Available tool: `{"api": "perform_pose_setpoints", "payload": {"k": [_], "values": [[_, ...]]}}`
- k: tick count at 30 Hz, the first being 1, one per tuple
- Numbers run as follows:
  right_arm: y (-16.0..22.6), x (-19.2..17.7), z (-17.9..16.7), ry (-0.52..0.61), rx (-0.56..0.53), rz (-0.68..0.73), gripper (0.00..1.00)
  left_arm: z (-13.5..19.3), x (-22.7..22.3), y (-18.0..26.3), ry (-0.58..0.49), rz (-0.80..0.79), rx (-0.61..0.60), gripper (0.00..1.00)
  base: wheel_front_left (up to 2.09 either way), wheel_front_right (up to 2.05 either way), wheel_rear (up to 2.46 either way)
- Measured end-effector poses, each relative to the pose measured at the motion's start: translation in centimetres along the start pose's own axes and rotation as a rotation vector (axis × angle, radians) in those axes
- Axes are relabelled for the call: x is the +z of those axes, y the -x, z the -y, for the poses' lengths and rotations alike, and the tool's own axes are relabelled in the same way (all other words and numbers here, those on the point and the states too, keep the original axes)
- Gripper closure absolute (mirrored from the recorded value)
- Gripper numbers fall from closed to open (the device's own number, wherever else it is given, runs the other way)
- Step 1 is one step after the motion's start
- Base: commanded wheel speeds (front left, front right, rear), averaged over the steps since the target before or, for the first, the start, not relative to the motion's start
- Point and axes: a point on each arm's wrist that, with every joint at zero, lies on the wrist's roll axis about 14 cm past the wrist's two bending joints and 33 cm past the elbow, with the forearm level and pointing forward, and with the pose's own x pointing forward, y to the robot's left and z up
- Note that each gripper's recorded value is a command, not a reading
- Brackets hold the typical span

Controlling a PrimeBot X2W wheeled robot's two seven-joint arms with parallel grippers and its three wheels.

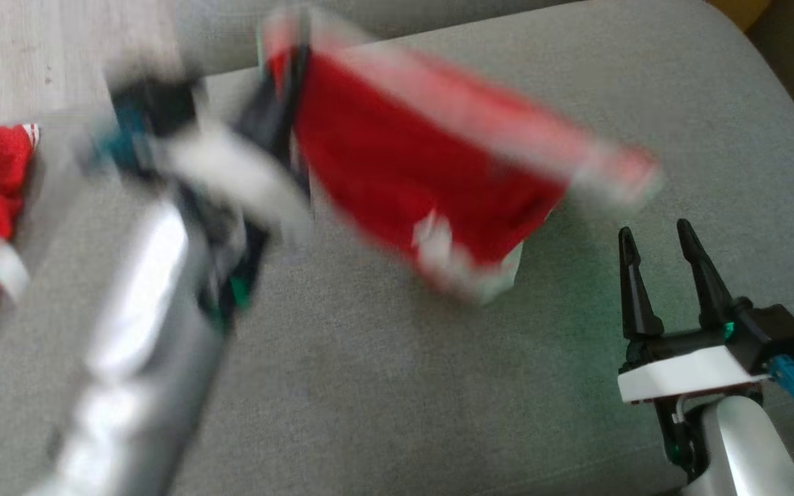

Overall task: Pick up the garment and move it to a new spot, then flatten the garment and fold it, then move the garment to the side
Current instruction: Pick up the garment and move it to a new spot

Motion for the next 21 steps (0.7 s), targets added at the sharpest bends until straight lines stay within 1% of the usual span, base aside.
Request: {"api": "perform_pose_setpoints", "payload": {"k": [2, 4, 5, 6, 9, 14, 18, 19, 20, 21], "values": [[0.0, -0.4, 0.1, 0.000, -0.004, -0.012, 0.00, -1.1, -5.6, 2.0, 0.111, -0.082, 0.065, 1.00, 0.00, 0.00, 0.00], [0.0, -0.9, 0.3, 0.000, -0.010, -0.026, 0.00, -2.1, -10.5, 4.3, 0.184, -0.155, 0.132, 1.00, 0.00, 0.00, 0.00], [-0.1, -1.2, 0.5, 0.000, -0.016, -0.035, 0.00, -2.7, -13.9, 6.4, 0.252, -0.200, 0.194, 1.00, 0.00, 0.00, 0.00], [-0.2, -1.3, 0.5, 0.000, -0.016, -0.037, 0.00, -2.9, -15.0, 7.2, 0.271, -0.209, 0.218, 1.00, 0.00, 0.00, 0.00], [-0.4, -1.4, 0.3, -0.001, -0.009, -0.039, 0.00, -3.7, -16.3, 8.6, 0.328, -0.185, 0.291, 1.00, 0.00, 0.00, 0.00], [-0.8, -1.5, -0.3, -0.003, 0.010, -0.041, 0.00, -4.6, -17.3, 10.1, 0.331, -0.184, 0.345, 1.00, 0.00, 0.00, 0.00], [-1.0, -1.5, -0.7, -0.001, 0.023, -0.039, 0.00, -4.9, -17.3, 10.6, 0.330, -0.178, 0.361, 1.00, 0.00, 0.00, 0.00], [-1.1, -1.6, -0.8, 0.002, 0.026, -0.040, 0.00, -4.9, -17.3, 10.7, 0.329, -0.177, 0.359, 0.92, 0.00, 0.00, 0.00], [-1.1, -1.6, -0.9, 0.002, 0.028, -0.042, 0.00, -4.8, -17.3, 10.7, 0.328, -0.178, 0.359, 0.70, 0.00, 0.00, 0.00], [-1.1, -1.6, -1.0, 0.001, 0.030, -0.042, 0.00, -4.8, -17.3, 10.8, 0.326, -0.177, 0.359, 0.38, 0.00, 0.00, 0.00]]}}
